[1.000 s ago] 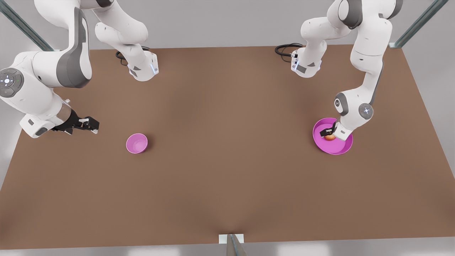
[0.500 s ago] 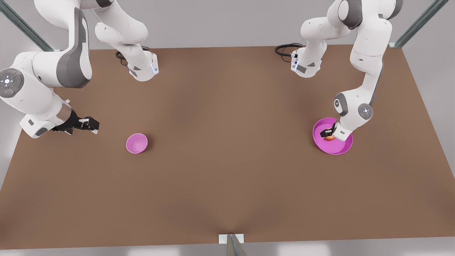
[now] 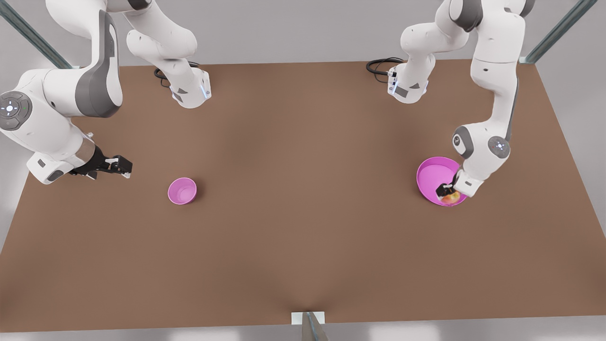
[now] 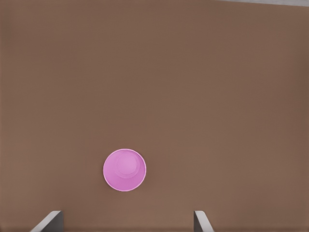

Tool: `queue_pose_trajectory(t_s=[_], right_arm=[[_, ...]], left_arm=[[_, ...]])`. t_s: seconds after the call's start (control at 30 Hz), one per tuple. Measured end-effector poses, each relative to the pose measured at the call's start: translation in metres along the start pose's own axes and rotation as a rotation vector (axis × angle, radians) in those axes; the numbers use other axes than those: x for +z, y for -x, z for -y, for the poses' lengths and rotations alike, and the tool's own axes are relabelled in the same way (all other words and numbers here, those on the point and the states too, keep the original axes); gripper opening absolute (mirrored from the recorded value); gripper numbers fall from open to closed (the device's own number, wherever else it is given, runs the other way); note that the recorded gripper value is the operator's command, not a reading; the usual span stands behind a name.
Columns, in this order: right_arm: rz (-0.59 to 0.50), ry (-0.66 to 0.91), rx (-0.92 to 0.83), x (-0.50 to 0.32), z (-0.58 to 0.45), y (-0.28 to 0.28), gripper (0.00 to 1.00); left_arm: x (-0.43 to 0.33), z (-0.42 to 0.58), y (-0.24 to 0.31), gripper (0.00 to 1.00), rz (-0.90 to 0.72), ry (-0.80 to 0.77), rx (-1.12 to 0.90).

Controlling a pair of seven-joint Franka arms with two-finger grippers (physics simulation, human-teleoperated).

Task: Use the left arm to pick up the apple from the plate, transfer it to the gripper of the right arm, and then use the right arm to place it into the bowl

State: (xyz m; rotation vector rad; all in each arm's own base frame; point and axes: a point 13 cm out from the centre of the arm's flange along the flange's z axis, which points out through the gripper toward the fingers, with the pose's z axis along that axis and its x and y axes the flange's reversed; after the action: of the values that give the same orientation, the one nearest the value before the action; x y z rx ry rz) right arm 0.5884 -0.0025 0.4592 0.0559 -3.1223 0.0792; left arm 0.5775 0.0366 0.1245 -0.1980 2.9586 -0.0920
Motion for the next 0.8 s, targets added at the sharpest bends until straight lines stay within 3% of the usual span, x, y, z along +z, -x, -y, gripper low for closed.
queue_pose_trajectory(t_s=[0.17, 0.33, 0.43, 0.6, 0.8], right_arm=[[0.0, 0.0, 0.0, 0.0, 0.0, 0.0, 1.0], [0.002, 0.0, 0.0, -0.001, 0.0, 0.0, 1.0], [0.003, 0.007, -0.004, -0.001, -0.004, 0.001, 1.0], [-0.042, 0.264, 0.01, 0.02, -0.066, 0.009, 1.0], [-0.097, 0.635, 0.057, 0.052, -0.16, 0.041, 1.0]], left_arm=[[-0.049, 0.12, 0.067, 0.74, 0.104, -0.135, 0.069], [-0.064, 0.286, 0.038, 0.74, 0.072, -0.319, 0.157], [-0.065, 0.339, 0.015, 0.74, 0.025, -0.463, 0.101], [-0.081, 0.458, -0.014, 0.74, -0.031, -0.819, 0.018], [-0.092, 0.535, -0.031, 0.74, 0.046, -1.023, 0.179]])
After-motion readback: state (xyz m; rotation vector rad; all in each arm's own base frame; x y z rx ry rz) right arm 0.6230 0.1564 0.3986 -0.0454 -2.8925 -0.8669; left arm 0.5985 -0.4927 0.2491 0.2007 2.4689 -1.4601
